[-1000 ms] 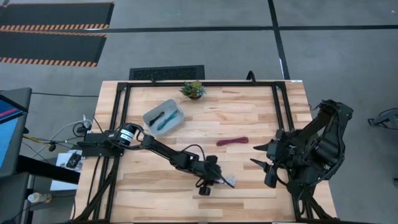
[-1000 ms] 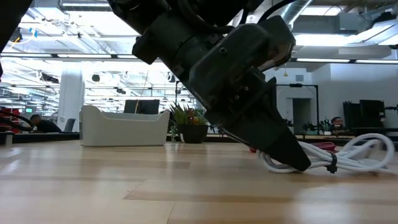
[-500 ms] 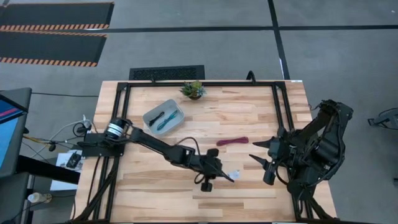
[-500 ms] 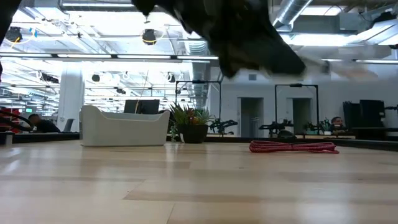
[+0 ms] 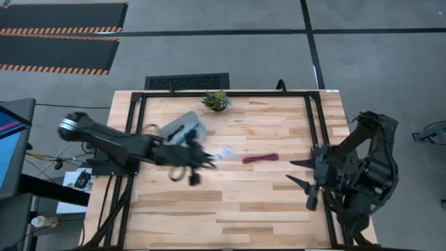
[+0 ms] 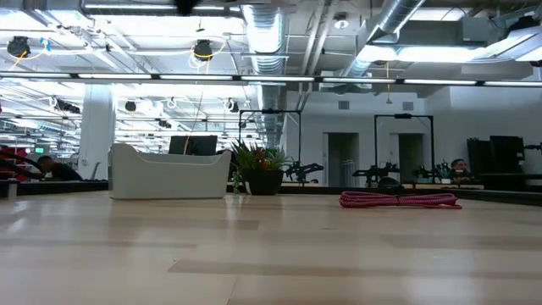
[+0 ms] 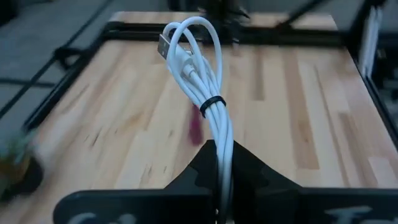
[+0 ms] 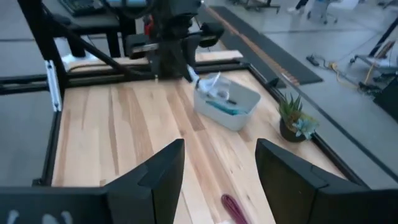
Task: Pick and place USB-C Cables
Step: Put the white charger cable into the white bin
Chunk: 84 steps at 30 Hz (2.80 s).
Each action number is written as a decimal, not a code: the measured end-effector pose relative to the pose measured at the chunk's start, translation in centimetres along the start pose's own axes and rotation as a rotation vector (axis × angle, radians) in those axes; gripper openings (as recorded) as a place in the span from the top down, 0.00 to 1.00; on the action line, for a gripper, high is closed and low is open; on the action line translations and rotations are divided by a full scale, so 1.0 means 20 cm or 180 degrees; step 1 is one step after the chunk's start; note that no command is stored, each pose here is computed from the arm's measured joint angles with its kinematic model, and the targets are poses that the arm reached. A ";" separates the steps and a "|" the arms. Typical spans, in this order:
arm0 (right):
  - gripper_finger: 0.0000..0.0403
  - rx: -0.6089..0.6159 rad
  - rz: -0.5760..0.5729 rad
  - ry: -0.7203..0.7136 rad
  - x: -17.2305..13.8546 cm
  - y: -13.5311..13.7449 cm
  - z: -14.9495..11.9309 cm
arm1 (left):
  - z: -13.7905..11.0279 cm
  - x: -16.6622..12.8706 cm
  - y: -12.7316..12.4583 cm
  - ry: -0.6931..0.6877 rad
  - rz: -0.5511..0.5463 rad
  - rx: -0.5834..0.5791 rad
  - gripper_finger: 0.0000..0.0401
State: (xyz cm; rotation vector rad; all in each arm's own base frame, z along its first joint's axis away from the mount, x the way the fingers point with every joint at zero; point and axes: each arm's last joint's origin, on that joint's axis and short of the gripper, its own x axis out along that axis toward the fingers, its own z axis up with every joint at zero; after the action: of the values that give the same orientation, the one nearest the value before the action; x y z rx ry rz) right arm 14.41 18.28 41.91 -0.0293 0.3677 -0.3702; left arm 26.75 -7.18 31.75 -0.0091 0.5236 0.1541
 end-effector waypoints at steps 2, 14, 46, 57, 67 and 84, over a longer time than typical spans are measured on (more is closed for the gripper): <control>0.45 0.0007 -0.0049 -0.0082 -0.01 -0.01 -0.01 | -0.12 -0.10 0.04 -0.0195 0.0076 -0.0290 1.00; 0.45 0.0538 -0.1009 -0.0405 0.29 -0.09 -0.26 | -0.68 -0.25 0.14 -0.1879 -0.0355 -0.1343 1.00; 0.33 0.1318 0.0759 -0.1135 1.60 -0.40 -0.36 | -0.64 -0.17 0.27 -0.2518 -0.0296 -0.0512 1.00; 0.25 0.1040 0.1073 -0.1390 1.90 -0.32 -0.24 | -0.66 -0.09 0.36 -0.2308 -0.0019 -0.0427 1.00; 0.26 0.1074 0.1207 -0.1622 1.95 -0.44 -0.11 | -0.66 -0.08 0.40 -0.2372 0.0036 -0.0445 1.00; 0.57 0.1155 0.1282 -0.1635 1.97 -0.50 -0.10 | -0.64 -0.10 0.42 -0.2542 0.0287 -0.0447 1.00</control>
State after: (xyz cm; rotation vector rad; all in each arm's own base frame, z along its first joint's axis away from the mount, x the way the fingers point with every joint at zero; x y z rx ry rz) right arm 44.37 -5.14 27.44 0.2967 -0.2065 -0.0180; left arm 17.51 0.19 21.97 -0.0583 -0.2849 0.2645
